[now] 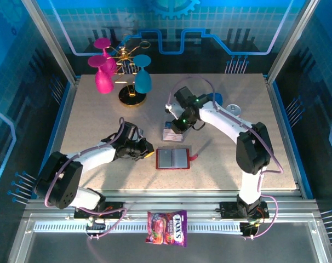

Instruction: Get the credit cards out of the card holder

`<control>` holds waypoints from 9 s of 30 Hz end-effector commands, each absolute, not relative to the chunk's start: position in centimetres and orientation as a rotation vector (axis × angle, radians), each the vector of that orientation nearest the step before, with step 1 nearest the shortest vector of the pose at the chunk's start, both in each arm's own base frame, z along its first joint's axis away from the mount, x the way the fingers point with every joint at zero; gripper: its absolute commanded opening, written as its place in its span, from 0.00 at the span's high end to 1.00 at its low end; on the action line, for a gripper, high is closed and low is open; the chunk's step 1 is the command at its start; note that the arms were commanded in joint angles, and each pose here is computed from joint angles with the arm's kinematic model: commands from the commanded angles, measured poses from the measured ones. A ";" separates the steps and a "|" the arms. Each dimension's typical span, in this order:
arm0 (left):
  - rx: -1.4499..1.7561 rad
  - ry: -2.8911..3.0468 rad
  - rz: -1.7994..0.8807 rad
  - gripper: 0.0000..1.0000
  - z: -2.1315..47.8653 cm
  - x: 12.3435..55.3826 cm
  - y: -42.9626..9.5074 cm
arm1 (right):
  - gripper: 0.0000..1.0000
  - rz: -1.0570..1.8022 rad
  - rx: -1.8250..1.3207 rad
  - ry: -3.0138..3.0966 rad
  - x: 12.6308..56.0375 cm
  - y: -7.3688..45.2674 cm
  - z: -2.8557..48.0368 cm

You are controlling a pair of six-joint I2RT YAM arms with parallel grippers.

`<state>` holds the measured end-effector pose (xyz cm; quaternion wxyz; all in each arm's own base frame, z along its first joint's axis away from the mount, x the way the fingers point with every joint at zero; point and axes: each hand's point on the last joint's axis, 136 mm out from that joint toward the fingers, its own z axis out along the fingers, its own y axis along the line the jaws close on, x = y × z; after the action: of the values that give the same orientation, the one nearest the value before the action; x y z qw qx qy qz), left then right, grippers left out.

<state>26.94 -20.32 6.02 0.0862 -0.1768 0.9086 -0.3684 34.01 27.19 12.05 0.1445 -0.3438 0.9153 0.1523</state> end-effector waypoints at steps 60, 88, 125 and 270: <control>-0.530 2.851 -1.125 0.93 1.5 24.8 -22.1 | 0.80 1.039 -0.310 2.985 24.1 32.1 3.8; -0.526 2.876 -1.093 0.93 1.0 24.5 -21.8 | 0.72 0.905 -0.296 3.044 23.6 30.5 2.6; -0.457 2.785 -1.151 0.87 6.0 26.2 -23.3 | 0.74 1.152 -0.118 2.935 24.4 29.5 2.4; -0.265 2.852 -1.307 0.36 5.6 27.9 -33.3 | 0.70 1.214 0.196 2.734 24.3 20.6 6.2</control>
<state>28.01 -33.26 4.72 -0.0068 -0.0831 0.9070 -0.4127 24.17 20.55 6.29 0.0788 0.0636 0.9124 0.3966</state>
